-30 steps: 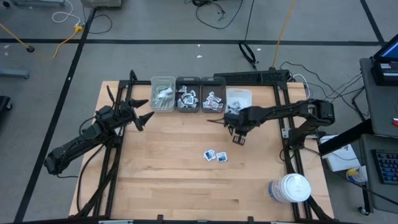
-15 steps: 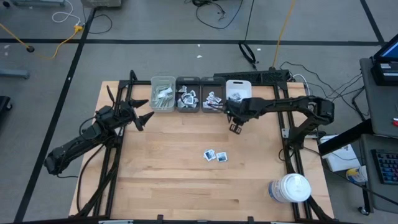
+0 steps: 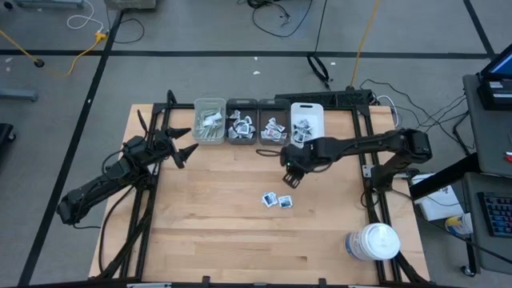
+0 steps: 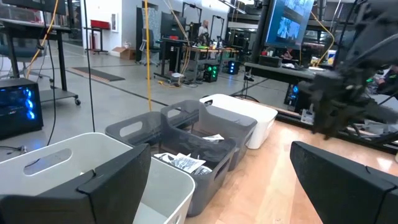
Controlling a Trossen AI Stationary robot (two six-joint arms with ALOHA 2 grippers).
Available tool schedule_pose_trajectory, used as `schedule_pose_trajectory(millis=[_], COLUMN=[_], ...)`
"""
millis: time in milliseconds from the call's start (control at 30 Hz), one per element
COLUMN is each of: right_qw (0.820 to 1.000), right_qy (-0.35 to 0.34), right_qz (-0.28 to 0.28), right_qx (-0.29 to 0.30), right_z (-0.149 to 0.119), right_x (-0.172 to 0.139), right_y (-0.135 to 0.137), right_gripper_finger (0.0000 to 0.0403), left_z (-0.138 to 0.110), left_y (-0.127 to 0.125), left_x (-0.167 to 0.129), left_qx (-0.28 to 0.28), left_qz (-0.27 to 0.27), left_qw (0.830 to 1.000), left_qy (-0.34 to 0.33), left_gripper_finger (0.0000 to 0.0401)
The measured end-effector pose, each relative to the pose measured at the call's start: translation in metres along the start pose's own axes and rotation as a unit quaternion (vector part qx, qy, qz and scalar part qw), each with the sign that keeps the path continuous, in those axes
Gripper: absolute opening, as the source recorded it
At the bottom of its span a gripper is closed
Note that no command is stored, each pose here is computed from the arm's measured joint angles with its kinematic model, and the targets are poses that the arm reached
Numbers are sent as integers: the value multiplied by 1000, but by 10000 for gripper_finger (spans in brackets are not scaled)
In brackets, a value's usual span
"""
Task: Pick & Place First Aid Supplies
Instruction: Put the alcohol pad into the white bin
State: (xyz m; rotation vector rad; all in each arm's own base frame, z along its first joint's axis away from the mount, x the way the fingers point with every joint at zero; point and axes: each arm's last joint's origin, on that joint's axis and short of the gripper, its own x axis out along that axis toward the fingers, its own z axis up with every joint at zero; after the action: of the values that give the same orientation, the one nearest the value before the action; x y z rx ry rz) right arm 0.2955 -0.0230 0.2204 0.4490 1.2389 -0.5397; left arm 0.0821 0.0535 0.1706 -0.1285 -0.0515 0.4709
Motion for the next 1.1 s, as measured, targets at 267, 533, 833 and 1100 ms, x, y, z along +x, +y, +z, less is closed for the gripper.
schedule_pose_trajectory(millis=[267,533,833,1100], right_qw=[996,993,998,998], right_qy=[-24,-7,27,40], right_qz=[55,91,55,30], right_qx=[71,77,11,-40], right_z=[-7,-20,-35,-45], right_x=[-33,-34,7,42], right_y=[44,80,107,124], right_gripper_finger=[167,169,169,169], left_z=[0,0,0,0], left_y=[0,0,0,0], left_x=[0,0,0,0], left_qx=[0,0,0,0], left_qz=[0,0,0,0], left_qw=[1000,1000,1000,1000], left_qy=[0,0,0,0], left_gripper_finger=[392,392,392,392])
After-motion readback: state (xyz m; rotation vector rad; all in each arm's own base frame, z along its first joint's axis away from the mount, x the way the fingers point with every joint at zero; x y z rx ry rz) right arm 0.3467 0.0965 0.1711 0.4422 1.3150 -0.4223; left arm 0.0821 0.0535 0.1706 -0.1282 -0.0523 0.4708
